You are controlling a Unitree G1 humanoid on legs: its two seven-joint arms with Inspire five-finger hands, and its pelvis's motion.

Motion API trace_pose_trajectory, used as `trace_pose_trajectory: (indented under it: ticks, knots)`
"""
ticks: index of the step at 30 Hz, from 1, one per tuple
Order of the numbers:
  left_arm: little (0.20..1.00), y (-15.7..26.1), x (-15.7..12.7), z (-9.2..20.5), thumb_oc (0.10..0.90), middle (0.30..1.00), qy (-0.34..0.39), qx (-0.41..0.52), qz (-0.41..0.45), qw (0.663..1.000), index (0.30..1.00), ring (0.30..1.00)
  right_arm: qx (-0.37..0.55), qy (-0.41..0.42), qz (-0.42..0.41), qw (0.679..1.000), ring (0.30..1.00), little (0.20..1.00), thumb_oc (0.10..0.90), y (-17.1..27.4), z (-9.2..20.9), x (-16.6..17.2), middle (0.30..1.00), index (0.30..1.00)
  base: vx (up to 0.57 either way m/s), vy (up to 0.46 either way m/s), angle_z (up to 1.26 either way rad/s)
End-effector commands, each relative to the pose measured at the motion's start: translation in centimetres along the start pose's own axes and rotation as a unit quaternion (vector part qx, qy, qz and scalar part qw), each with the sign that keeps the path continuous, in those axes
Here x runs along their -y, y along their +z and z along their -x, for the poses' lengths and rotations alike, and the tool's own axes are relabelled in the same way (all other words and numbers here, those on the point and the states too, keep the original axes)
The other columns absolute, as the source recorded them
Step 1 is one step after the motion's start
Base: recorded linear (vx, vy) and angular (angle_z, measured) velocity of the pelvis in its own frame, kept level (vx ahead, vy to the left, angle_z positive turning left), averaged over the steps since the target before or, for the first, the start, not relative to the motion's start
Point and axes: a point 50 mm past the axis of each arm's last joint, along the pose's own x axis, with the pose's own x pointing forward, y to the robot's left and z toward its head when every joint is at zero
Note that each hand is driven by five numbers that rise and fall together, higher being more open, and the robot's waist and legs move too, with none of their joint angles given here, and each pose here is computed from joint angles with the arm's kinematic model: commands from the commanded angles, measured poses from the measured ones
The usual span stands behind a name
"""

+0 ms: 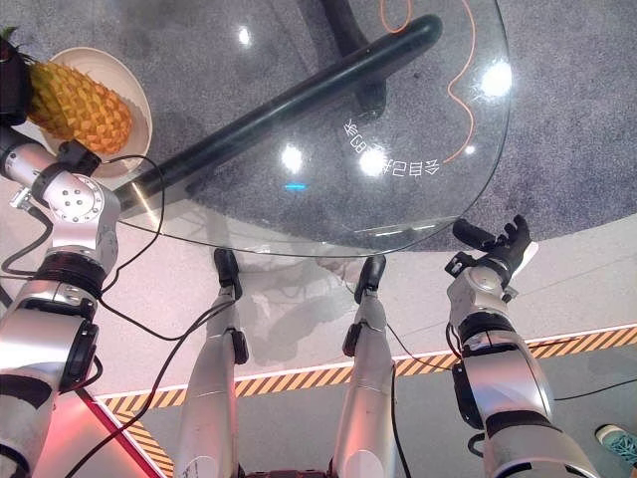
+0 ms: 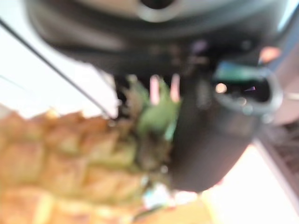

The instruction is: Pick up the fruit to the plate

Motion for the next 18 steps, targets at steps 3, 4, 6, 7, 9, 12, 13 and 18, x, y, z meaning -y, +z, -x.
trace_pose_trajectory:
  ticks: [3,4,6,7,9,12,13,18]
  knots:
    - [0.2,6.5,0.1,-4.6,0.1,0.3,0.055,0.149,0.085,0.984,0.3,0.3,0.041,-0.029,0.011,0.999,0.9,0.9,0.8,1.0,-0.6,1.8,0.9,0.9,0.0,0.0,0.0]
    - [0.2,6.5,0.1,-4.6,0.1,0.3,0.058,0.151,0.087,0.983,0.3,0.3,0.04,-0.029,0.011,0.999,0.9,0.9,0.8,1.0,-0.6,1.8,0.9,0.9,0.0,0.0,0.0]
    - [0.2,6.9,0.2,-4.7,0.1,0.3,0.067,0.161,0.087,0.981,0.3,0.3,0.041,-0.028,0.01,0.999,0.9,0.9,0.8,1.1,-0.7,1.8,0.9,0.9,0.0,0.0,0.0]
    - [0.2,7.0,0.2,-4.7,0.1,0.3,0.073,0.164,0.087,0.98,0.3,0.3,0.041,-0.028,0.01,0.999,0.9,0.9,0.8,1.1,-0.7,1.8,0.9,0.9,0.0,0.0,0.0]
    - [0.2,7.2,0.3,-4.7,0.1,0.3,0.08,0.17,0.085,0.979,0.3,0.3,0.042,-0.027,0.01,0.999,0.9,0.9,0.8,1.1,-0.6,1.8,0.9,0.9,0.0,0.0,0.0]
    - [0.2,7.3,0.4,-4.7,0.1,0.3,0.083,0.173,0.086,0.978,0.3,0.3,0.046,-0.027,0.009,0.999,0.9,0.9,0.8,1.3,-0.6,1.7,0.9,0.9,0.0,0.0,0.0]
    - [0.2,7.3,0.4,-4.7,0.1,0.3,0.083,0.173,0.085,0.978,0.3,0.3,0.046,-0.027,0.008,0.999,0.9,0.9,0.8,1.2,-0.6,1.7,0.9,0.9,0.0,0.0,0.0]
    - [0.2,7.5,0.7,-4.8,0.1,0.3,0.076,0.173,0.079,0.979,0.3,0.3,0.047,-0.024,0.006,0.999,0.9,0.9,0.8,1.3,-0.6,1.7,0.9,0.9,0.0,0.0,0.0]
